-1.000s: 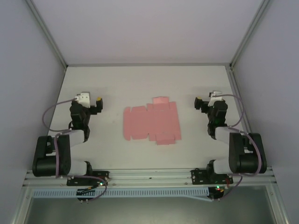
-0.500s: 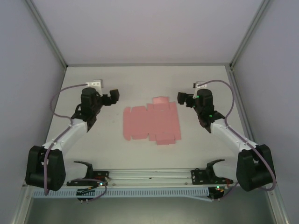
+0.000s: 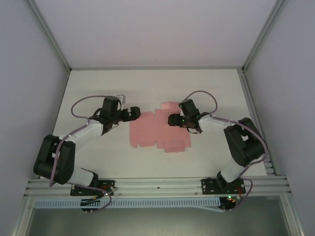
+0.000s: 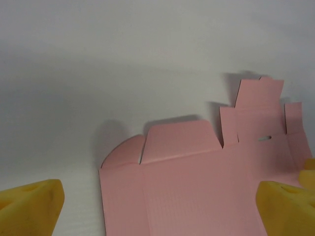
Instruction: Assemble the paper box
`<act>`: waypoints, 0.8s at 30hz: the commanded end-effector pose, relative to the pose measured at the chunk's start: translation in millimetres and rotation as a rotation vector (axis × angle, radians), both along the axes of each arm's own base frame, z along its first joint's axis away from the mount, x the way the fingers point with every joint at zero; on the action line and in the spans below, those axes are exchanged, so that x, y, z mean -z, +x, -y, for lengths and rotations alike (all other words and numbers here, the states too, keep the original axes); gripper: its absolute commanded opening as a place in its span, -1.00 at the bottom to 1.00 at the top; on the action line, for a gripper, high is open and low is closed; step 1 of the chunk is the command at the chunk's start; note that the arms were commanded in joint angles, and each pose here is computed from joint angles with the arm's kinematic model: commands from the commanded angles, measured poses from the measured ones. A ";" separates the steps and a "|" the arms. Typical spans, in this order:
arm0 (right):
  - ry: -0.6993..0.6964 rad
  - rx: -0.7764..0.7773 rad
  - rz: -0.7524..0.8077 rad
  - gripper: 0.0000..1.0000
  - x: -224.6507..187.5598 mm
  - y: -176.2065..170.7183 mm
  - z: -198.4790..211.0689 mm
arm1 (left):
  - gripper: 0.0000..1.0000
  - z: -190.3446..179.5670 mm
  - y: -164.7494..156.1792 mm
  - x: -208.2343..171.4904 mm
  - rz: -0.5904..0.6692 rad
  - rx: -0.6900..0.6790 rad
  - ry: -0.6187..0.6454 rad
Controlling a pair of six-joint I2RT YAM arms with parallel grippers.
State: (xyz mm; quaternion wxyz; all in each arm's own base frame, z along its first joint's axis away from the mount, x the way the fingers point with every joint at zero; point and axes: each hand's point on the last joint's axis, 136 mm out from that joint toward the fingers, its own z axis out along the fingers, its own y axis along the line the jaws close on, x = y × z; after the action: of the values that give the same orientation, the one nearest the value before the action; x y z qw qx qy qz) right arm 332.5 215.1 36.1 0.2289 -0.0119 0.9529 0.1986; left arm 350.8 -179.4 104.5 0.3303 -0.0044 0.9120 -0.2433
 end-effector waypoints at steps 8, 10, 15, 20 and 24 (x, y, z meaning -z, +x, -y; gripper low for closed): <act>-0.030 0.068 -0.170 0.30 46.9 -31.8 15.4 | 0.99 12.7 -35.3 56.2 -0.257 0.062 -0.050; -0.031 0.074 -0.168 0.30 47.8 -34.4 17.7 | 0.99 14.5 -35.6 64.1 -0.287 0.063 -0.050; -0.019 0.085 -0.175 0.30 49.8 -37.8 19.3 | 0.94 31.3 -37.7 64.1 -0.301 0.105 -0.130; -0.001 0.082 -0.176 0.31 50.3 -39.7 17.7 | 0.84 38.9 -44.6 68.2 -0.320 0.126 -0.168; 0.004 0.079 -0.182 0.31 52.1 -41.5 17.4 | 0.68 59.6 -48.4 47.1 -0.272 0.207 -0.263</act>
State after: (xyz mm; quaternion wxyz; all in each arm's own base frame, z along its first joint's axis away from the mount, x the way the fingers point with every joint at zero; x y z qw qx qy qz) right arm 334.3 214.9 29.4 0.2460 0.0263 0.9429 0.2229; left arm 319.3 -209.1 44.9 0.1982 -0.0163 0.9271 -0.3178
